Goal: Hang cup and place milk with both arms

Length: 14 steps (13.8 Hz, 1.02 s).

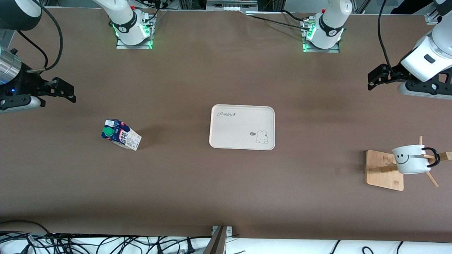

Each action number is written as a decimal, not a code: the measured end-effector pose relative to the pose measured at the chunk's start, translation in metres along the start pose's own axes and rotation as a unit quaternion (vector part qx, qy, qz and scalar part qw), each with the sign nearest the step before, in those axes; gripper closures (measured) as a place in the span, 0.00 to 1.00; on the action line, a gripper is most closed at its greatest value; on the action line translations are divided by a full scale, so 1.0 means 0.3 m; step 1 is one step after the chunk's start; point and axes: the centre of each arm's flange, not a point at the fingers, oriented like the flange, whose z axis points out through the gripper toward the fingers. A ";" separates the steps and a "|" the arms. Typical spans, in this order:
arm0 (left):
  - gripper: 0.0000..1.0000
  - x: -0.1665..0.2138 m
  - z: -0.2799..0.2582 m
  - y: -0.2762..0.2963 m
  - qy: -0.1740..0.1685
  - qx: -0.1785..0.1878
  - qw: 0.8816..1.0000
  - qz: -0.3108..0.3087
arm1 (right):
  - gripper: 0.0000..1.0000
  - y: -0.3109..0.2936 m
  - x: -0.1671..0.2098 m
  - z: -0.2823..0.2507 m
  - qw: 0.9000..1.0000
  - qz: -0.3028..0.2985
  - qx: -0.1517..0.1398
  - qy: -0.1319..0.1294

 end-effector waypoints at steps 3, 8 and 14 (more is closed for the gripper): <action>0.00 -0.003 0.031 -0.025 -0.008 -0.003 1.000 -0.009 | 0.00 0.000 0.000 0.000 1.000 0.000 0.000 0.000; 0.00 -0.015 0.015 -0.029 -0.010 -0.009 1.000 -0.012 | 0.00 0.000 0.000 0.000 1.000 0.000 0.000 0.000; 0.00 -0.017 0.009 -0.017 -0.013 -0.009 1.000 -0.011 | 0.00 0.000 0.000 0.000 1.000 0.000 0.000 0.000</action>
